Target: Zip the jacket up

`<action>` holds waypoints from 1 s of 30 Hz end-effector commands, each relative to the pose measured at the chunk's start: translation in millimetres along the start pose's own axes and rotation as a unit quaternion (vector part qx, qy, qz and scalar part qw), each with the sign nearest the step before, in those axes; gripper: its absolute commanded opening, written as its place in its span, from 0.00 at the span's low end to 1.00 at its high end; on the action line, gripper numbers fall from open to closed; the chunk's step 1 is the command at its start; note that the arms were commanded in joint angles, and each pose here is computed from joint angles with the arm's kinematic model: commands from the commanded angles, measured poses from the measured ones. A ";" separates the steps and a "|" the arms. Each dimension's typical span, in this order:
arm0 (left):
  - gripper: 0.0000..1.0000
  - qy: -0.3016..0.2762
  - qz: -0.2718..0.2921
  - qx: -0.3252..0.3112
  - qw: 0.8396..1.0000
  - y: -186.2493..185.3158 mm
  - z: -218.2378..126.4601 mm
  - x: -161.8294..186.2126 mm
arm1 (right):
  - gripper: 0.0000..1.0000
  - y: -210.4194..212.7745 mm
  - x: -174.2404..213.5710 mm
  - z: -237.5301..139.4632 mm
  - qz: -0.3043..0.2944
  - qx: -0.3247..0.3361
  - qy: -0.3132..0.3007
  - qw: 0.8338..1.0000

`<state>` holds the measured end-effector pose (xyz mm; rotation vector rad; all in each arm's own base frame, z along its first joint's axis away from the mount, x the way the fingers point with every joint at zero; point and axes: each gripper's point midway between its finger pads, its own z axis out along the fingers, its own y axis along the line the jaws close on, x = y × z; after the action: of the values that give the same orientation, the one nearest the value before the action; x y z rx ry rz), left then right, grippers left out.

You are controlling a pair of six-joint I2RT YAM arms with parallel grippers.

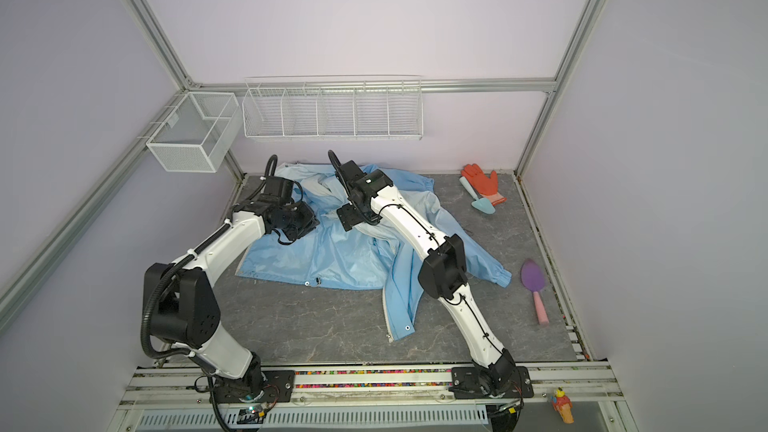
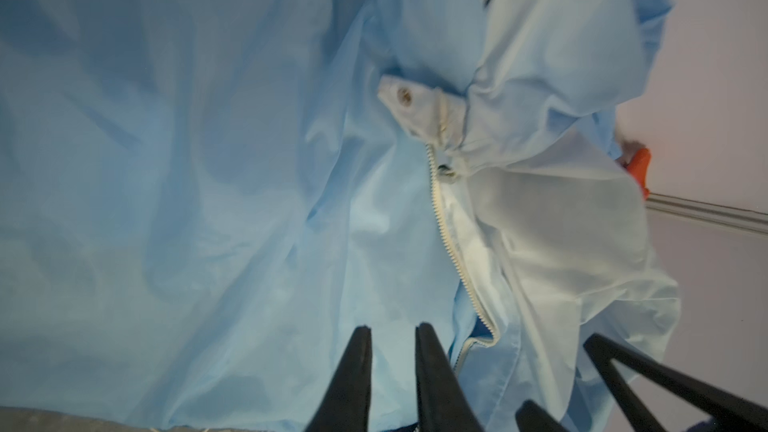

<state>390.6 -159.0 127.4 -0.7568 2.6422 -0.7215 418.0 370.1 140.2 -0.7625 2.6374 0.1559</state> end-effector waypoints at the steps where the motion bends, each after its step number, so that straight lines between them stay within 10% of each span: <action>1: 0.17 0.014 0.011 0.019 1.000 -8.1 18.3 16.3 | 0.94 -8.9 -5.2 20.2 -0.039 0.020 -0.004 0.999; 12: 0.13 0.059 -0.027 0.027 0.998 3.8 51.3 56.4 | 0.97 -16.3 -30.4 79.0 -0.026 0.035 -0.051 0.998; 23: 0.11 0.098 -0.061 -0.008 0.993 52.0 82.1 91.4 | 0.54 -13.7 -36.5 114.8 0.028 -0.012 -0.062 0.998; 30: 0.08 0.122 -0.072 -0.060 0.988 90.1 88.4 109.0 | 0.09 -30.1 -46.6 70.8 0.084 -0.022 -0.074 0.993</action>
<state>328.8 -203.8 22.1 -0.8587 2.7877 -0.8739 489.6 391.5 46.2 -0.6231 2.5841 0.2234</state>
